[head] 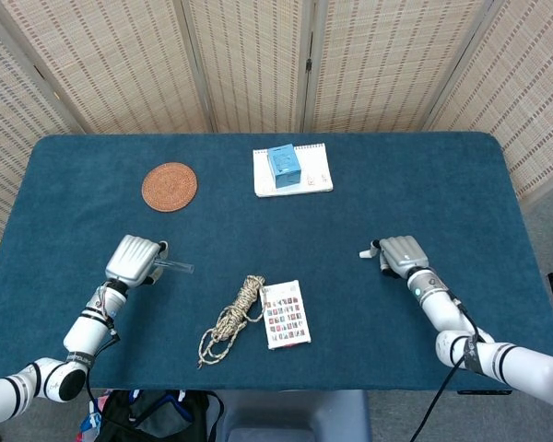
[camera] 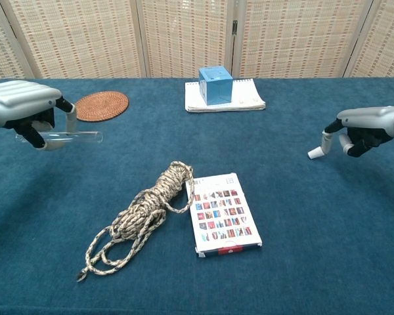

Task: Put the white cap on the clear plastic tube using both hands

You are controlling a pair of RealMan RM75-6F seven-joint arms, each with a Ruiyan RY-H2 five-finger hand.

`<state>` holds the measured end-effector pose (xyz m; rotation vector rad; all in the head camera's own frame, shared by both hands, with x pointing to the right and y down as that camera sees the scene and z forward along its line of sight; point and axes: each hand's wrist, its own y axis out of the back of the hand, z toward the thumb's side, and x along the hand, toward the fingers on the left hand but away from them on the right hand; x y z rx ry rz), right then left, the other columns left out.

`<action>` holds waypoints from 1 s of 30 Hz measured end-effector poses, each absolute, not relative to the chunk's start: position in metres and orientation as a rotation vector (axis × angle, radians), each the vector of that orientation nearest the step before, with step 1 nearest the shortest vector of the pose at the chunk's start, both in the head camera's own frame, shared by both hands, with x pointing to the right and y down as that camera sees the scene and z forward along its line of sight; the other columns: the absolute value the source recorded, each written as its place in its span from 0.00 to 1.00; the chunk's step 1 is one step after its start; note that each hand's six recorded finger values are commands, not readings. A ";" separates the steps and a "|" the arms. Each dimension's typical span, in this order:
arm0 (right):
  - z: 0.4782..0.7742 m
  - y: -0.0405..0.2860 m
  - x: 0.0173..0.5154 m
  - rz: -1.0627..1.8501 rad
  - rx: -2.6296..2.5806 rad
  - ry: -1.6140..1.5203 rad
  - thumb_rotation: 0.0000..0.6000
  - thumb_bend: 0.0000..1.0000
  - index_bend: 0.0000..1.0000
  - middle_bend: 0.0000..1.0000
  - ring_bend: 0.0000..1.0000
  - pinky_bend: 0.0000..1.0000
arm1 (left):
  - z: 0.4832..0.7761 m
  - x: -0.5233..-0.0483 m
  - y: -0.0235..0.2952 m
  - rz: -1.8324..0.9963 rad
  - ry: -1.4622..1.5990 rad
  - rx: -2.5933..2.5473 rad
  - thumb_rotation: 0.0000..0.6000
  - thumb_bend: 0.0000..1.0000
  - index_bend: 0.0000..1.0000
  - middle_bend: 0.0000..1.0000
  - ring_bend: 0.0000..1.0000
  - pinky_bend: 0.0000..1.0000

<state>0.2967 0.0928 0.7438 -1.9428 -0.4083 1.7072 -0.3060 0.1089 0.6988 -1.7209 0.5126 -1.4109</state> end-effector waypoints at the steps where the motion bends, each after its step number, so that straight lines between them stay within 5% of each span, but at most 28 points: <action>1: 0.743 0.093 0.295 1.701 -1.944 -0.407 1.00 0.89 0.30 1.00 1.00 0.93 | 0.699 -0.306 0.109 -1.411 0.513 -1.723 1.00 0.34 0.61 1.00 0.95 1.00; 15: 0.728 0.091 0.288 1.662 -1.938 -0.415 1.00 0.88 0.30 1.00 1.00 0.93 | 0.699 -0.307 0.110 -1.409 0.511 -1.722 1.00 0.34 0.61 1.00 0.95 1.00; 20: 0.704 0.084 0.288 1.620 -1.923 -0.482 1.00 0.74 0.30 0.96 0.96 0.93 | 0.698 -0.308 0.108 -1.408 0.518 -1.722 1.00 0.34 0.61 1.00 0.95 1.00; 24: 0.677 0.075 0.291 1.560 -1.888 -0.576 1.00 0.54 0.30 0.75 0.67 0.71 | 0.697 -0.308 0.109 -1.407 0.520 -1.722 1.00 0.34 0.62 1.00 0.95 1.00; 30: 0.657 0.069 0.292 1.476 -1.878 -0.676 1.00 0.34 0.24 0.12 0.05 0.11 | 0.696 -0.309 0.109 -1.403 0.522 -1.720 1.00 0.34 0.62 1.00 0.95 1.00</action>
